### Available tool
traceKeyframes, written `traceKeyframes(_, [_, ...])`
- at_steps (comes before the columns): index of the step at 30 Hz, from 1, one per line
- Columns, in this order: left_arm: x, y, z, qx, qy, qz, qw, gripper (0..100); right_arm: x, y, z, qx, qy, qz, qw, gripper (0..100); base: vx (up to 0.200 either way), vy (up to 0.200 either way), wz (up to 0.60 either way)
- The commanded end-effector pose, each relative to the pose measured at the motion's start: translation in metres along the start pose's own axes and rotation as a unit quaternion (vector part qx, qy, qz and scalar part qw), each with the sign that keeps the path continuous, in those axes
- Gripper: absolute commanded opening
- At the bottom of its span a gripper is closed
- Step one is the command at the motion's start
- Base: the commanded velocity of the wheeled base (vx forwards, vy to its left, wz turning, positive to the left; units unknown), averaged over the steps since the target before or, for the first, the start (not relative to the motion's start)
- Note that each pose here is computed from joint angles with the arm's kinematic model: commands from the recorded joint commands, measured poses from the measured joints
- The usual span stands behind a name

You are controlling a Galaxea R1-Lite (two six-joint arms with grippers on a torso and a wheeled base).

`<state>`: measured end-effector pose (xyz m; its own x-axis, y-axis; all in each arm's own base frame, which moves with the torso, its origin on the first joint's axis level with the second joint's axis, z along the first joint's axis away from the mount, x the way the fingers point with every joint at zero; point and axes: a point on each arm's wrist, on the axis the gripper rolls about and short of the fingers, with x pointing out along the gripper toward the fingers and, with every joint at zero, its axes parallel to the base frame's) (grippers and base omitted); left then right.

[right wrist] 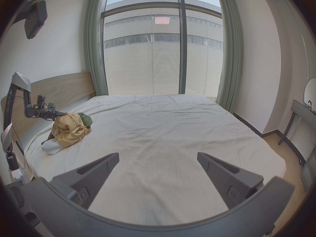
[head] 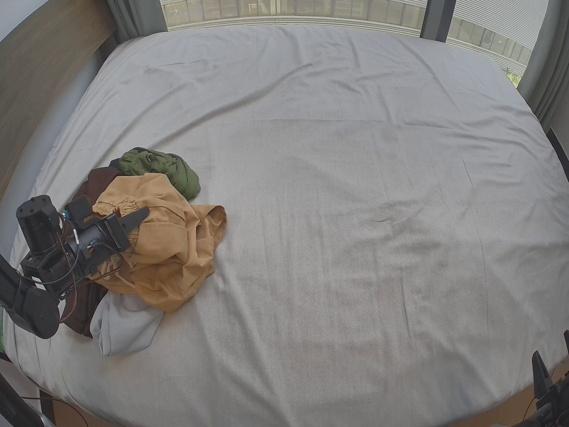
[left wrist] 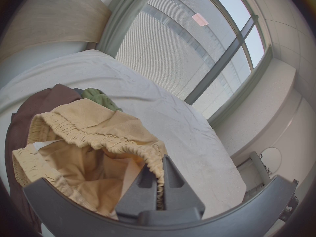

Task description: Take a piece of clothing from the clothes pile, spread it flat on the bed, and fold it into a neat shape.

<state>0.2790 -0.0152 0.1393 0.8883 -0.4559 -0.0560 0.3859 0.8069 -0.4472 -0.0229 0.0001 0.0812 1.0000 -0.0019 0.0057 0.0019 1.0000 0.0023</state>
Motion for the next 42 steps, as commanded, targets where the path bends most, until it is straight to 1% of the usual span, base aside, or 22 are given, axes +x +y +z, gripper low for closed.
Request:
traceKeyframes(1, [-0.009,-0.027,0.009,0.016,-0.012,-0.048,0.9986,0,0.0,0.0,-0.005,0.0,0.001,0.0,1.0,100,0.0,0.0,0.0])
traceKeyframes(4, [-0.012,-0.044,0.012,0.026,-0.018,-0.078,0.9964,0,0.0,0.0,-0.005,-0.001,0.001,0.0,1.0,100,0.0,0.0,0.0])
traceKeyframes(5, [-0.014,-0.05,0.013,0.03,-0.018,-0.095,0.9949,0,0.0,0.0,-0.005,-0.001,0.001,0.0,1.0,100,0.0,0.0,0.0])
traceKeyframes(6, [-0.014,-0.052,0.013,0.031,-0.017,-0.102,0.9942,0,0.0,0.0,-0.005,-0.001,0.001,0.0,1.0,100,0.0,0.0,0.0])
traceKeyframes(10, [-0.026,-0.068,0.013,0.038,-0.004,-0.157,0.9868,0,0.0,0.0,-0.005,0.0,0.001,0.0,1.0,100,0.0,0.0,0.0])
traceKeyframes(18, [-0.014,-0.085,0.021,0.054,-0.016,-0.195,0.9792,0,0.0,0.0,-0.005,-0.002,0.001,0.0,1.0,100,0.0,0.0,0.0])
traceKeyframes(21, [-0.012,-0.088,0.023,0.056,-0.018,-0.203,0.9774,0,0.0,0.0,-0.005,-0.002,0.001,0.0,1.0,100,0.0,0.0,0.0])
traceKeyframes(24, [-0.017,-0.106,0.024,0.063,-0.019,-0.24,0.9685,0,0.0,0.0,-0.005,-0.002,0.001,0.0,1.0,100,0.0,0.0,0.0])
traceKeyframes(26, [-0.018,-0.116,0.019,0.065,-0.012,-0.263,0.9626,0,0.0,0.0,-0.005,-0.002,0.001,-0.001,1.0,100,0.0,0.0,0.0])
traceKeyframes(28, [-0.018,-0.117,0.016,0.067,-0.008,-0.267,0.9613,0,0.0,0.0,-0.005,-0.002,0.001,-0.001,1.0,100,0.0,0.0,0.0])
traceKeyframes(30, [-0.019,-0.117,0.009,0.099,-0.008,-0.276,0.9561,0,0.0,0.0,-0.005,-0.002,0.001,-0.001,1.0,100,0.0,0.0,0.0])
traceKeyframes(35, [-0.014,-0.117,0.005,0.115,-0.004,-0.278,0.9535,0,0.0,0.0,-0.005,-0.001,0.001,-0.001,1.0,100,0.0,0.0,0.0])
traceKeyframes(36, [-0.008,-0.121,0.004,0.124,-0.008,-0.283,0.9509,0,0.0,0.0,-0.005,-0.002,0.001,-0.001,1.0,100,0.0,0.0,0.0])
traceKeyframes(39, [0.002,-0.129,0.011,0.128,-0.02,-0.297,0.946,0,0.0,0.0,-0.005,-0.002,0.001,-0.001,1.0,100,0.0,0.0,0.0])
traceKeyframes(42, [0.017,-0.14,0.013,0.132,-0.033,-0.319,0.9377,0,0.0,0.0,-0.005,-0.001,0.001,-0.001,1.0,100,0.0,0.0,0.0])
